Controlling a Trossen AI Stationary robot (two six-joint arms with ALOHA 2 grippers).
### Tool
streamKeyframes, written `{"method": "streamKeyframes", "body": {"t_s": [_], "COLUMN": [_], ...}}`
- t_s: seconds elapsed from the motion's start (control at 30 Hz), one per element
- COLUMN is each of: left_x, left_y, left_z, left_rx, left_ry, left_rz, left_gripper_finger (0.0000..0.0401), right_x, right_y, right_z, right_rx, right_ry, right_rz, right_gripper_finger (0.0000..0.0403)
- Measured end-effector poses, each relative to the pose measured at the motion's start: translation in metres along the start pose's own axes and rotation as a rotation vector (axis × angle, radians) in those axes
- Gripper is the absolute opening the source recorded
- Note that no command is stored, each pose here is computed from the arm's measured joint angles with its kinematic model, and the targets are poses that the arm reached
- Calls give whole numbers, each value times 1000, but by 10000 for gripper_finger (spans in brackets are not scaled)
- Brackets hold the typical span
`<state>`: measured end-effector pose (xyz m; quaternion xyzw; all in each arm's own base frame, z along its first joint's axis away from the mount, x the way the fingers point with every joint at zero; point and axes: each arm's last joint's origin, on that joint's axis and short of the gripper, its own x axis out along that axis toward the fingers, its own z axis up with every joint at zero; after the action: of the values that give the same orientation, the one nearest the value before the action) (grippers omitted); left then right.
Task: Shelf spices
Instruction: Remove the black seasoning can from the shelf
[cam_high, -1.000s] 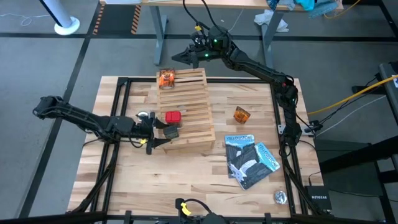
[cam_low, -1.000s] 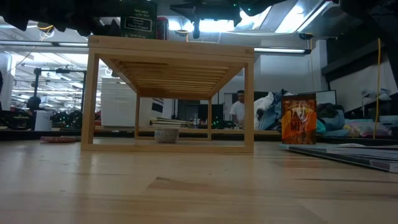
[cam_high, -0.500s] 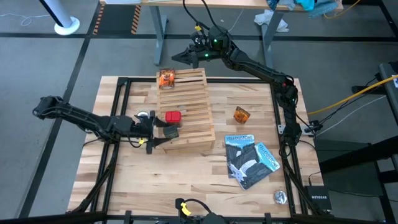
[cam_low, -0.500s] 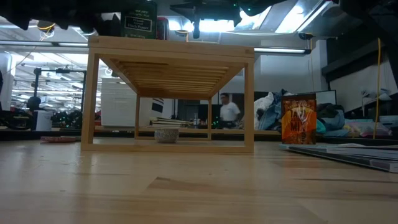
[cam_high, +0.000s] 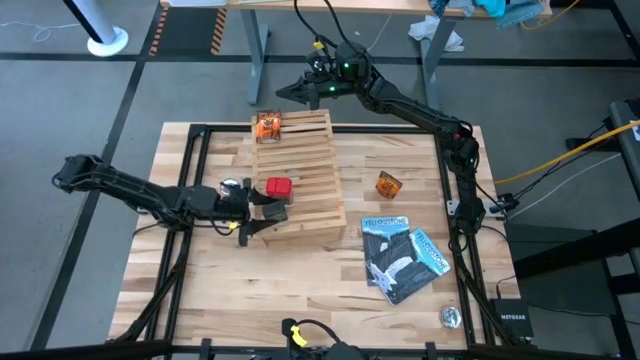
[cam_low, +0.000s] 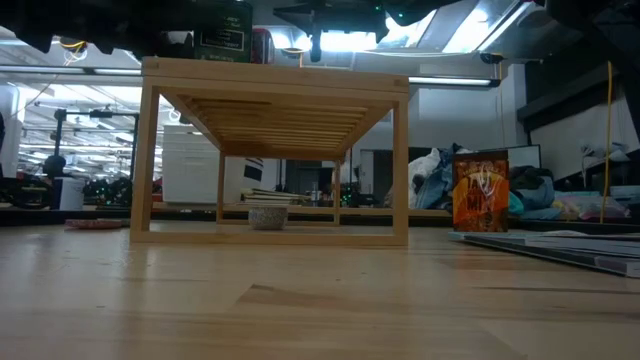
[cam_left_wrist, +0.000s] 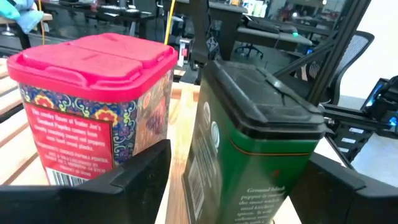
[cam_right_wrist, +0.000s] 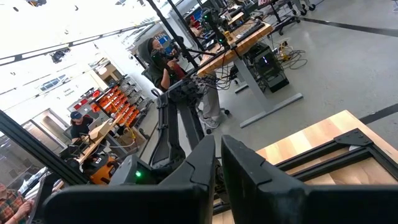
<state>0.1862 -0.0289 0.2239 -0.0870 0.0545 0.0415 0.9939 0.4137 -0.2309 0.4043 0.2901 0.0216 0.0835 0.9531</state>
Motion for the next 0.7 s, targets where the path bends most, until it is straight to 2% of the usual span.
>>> {"method": "streamKeyframes", "body": {"t_s": [0.17, 0.43, 0.7], "left_x": [0, 0, -5], "left_y": [0, 0, 0], "left_z": [-1, -1, 7], "left_rx": [2, 8, -4], "left_ry": [6, 5, -43], "left_rz": [1, 2, -9], "left_gripper_finger": [227, 108, 99], "right_x": [0, 0, 0], "right_y": [0, 0, 0], "right_z": [0, 0, 0], "right_rx": [0, 0, 0], "right_ry": [0, 0, 0], "right_rz": [0, 0, 0], "right_gripper_finger": [33, 33, 33]}}
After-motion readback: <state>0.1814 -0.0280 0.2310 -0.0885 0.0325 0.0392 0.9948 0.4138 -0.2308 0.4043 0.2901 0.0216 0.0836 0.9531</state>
